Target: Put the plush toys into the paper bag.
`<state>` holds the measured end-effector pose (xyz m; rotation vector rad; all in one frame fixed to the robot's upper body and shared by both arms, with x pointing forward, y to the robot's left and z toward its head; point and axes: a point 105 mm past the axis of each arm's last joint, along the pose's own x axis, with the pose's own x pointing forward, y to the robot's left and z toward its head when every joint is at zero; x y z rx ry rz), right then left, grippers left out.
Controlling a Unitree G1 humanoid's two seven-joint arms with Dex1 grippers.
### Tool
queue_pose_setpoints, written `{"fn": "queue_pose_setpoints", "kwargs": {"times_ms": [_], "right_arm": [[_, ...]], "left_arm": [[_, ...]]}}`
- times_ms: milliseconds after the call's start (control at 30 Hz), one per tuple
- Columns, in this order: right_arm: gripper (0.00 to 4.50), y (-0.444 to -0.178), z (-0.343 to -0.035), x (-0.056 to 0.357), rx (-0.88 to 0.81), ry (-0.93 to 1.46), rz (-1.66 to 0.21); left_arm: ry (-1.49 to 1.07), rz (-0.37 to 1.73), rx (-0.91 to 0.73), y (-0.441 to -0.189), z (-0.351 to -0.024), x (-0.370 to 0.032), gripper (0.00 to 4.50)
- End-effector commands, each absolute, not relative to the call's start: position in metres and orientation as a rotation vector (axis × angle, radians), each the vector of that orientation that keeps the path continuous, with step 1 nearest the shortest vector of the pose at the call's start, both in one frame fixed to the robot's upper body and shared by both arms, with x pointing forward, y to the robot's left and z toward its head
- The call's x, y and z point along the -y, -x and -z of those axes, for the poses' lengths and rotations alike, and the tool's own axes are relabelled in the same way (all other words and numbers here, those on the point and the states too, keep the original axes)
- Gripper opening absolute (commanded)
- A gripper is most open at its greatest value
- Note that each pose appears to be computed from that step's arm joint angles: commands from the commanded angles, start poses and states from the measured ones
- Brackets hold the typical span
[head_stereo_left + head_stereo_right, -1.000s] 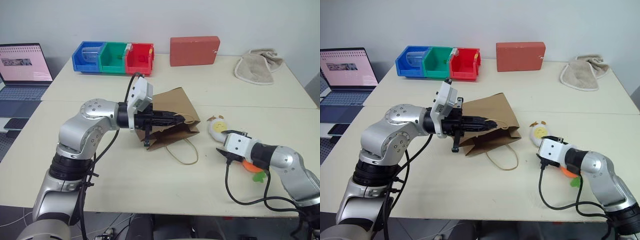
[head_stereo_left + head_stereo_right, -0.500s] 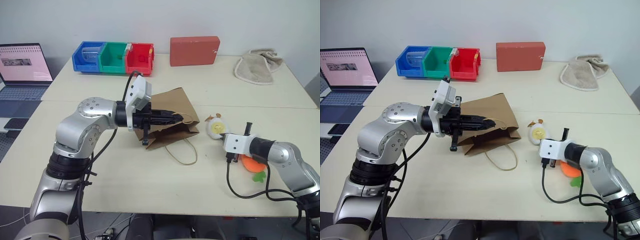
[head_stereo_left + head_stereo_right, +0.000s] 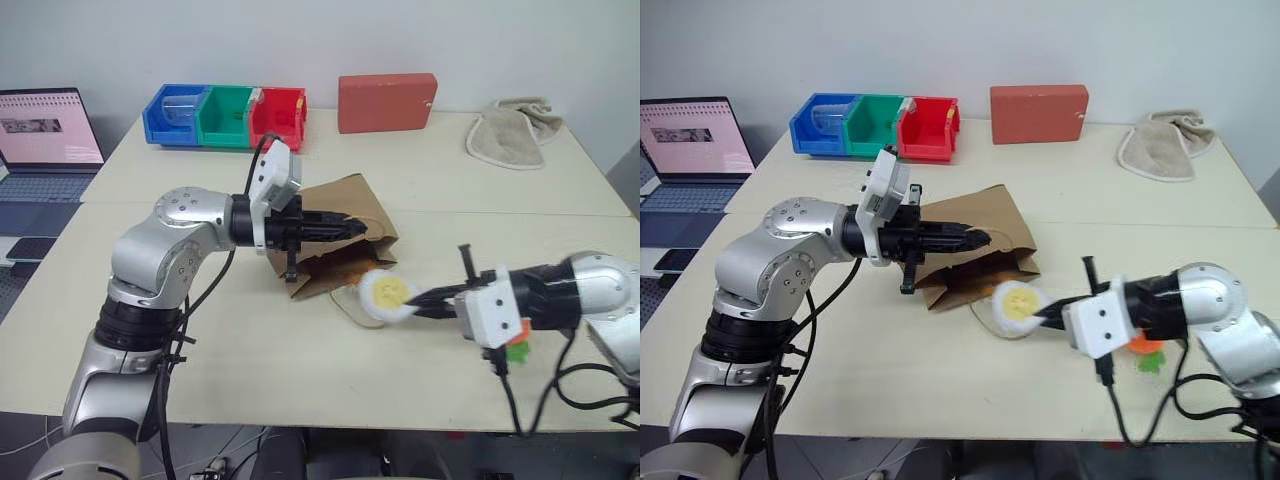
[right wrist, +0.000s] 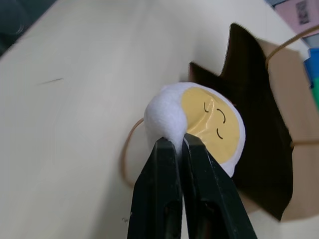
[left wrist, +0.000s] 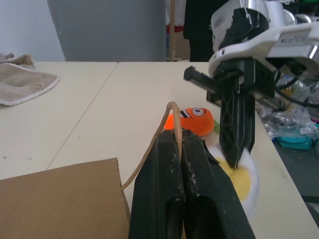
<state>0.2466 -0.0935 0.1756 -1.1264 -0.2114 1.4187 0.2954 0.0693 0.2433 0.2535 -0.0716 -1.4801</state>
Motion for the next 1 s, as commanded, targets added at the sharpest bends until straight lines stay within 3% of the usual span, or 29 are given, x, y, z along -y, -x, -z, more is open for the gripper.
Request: {"fn": "queue_pose_setpoints", "kwargs": {"times_ms": [33, 433, 1000], "right_arm": [[0.02, -0.269, -0.171, 0.08, 0.263, 1.19, -1.305], [0.02, -0.308, -0.164, 0.037, 0.294, 1.144, -1.114], [0.02, -0.337, -0.153, 0.009, 0.284, 1.112, -0.986]], "left_arm": [[-0.279, 1.488, 0.126, -0.291, -0.257, -0.071, 0.0], [-0.287, 1.509, 0.125, -0.29, -0.26, -0.07, 0.0], [-0.27, 1.513, 0.123, -0.291, -0.26, -0.067, 0.0]]}}
